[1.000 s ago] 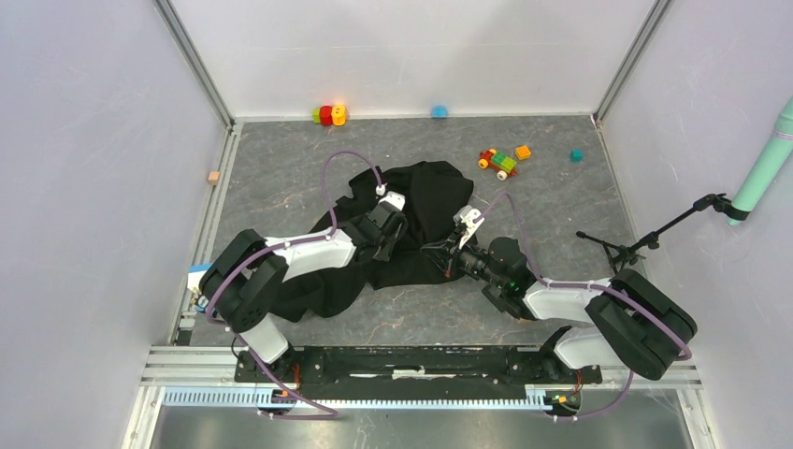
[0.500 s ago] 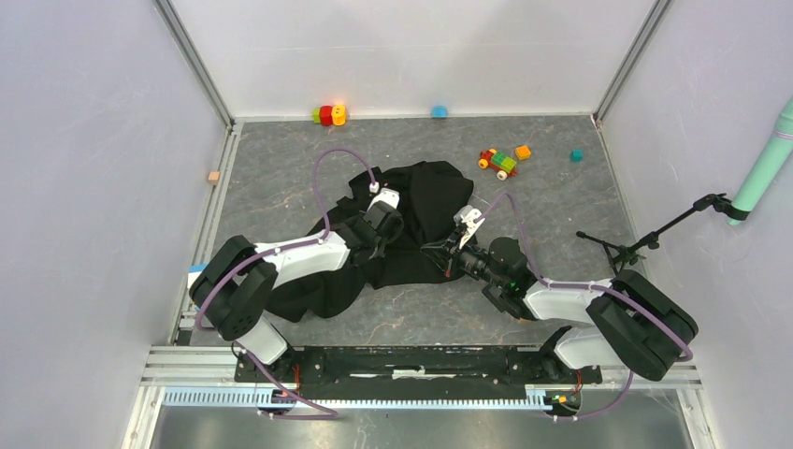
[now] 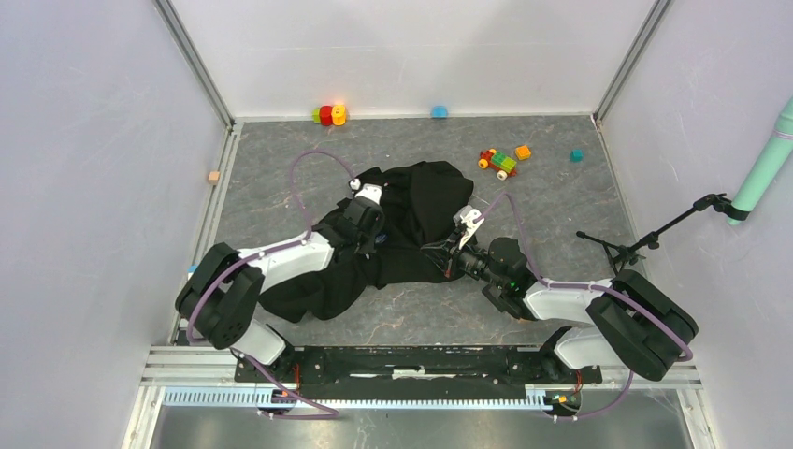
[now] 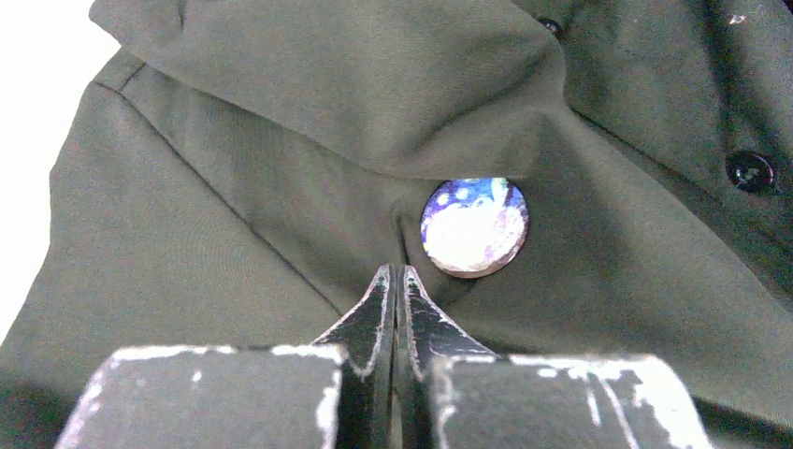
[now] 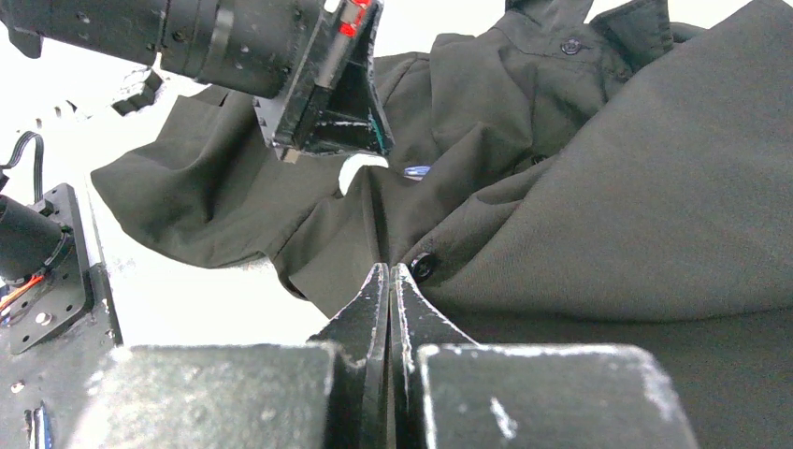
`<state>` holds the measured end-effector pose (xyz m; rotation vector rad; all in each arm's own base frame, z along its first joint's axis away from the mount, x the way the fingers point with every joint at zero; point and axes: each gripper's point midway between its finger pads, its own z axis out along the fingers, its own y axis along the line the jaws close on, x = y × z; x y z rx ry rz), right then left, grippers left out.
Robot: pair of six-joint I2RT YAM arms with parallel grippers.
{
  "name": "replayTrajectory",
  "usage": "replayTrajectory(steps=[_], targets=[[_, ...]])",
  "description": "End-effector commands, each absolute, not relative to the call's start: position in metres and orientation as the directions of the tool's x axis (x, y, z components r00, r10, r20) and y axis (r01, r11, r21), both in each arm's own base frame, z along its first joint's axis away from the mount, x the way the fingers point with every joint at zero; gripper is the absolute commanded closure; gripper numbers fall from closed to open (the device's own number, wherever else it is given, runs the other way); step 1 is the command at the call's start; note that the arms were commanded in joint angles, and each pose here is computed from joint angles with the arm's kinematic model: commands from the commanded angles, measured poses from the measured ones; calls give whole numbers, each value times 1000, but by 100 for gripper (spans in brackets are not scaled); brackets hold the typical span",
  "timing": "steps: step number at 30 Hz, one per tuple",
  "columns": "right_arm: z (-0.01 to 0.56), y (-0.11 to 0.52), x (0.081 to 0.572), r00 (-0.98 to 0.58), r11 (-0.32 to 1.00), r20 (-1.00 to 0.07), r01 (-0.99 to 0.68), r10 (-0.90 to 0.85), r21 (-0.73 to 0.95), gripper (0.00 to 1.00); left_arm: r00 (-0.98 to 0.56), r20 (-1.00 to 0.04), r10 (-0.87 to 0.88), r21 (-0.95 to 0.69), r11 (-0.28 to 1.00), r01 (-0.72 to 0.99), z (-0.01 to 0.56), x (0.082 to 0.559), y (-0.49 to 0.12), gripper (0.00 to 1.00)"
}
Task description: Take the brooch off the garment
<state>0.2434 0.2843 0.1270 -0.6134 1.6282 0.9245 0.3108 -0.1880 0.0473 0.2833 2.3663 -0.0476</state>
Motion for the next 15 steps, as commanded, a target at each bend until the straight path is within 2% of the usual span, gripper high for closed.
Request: replayTrajectory(steps=[1,7,13,14,15], targets=[[140,286,248,-216,564,-971,-792,102,235,100,-694,-718,53,-126,971,205,62,314,-191,98],[136,289,249,-227,561,-970,-793,87,236,100,-710,-699,-87,-306,934,186,65,319,-185,98],[129,294,250,-255,547,-965,-800,59,245,100,-698,-709,-102,-347,912,219,72,317,-190,97],[129,295,250,-257,546,-965,-801,58,246,100,-698,-709,-95,-342,913,223,73,317,-190,91],[128,296,250,-258,546,-964,-801,57,247,100,-699,-711,-79,-334,912,238,73,316,-190,81]])
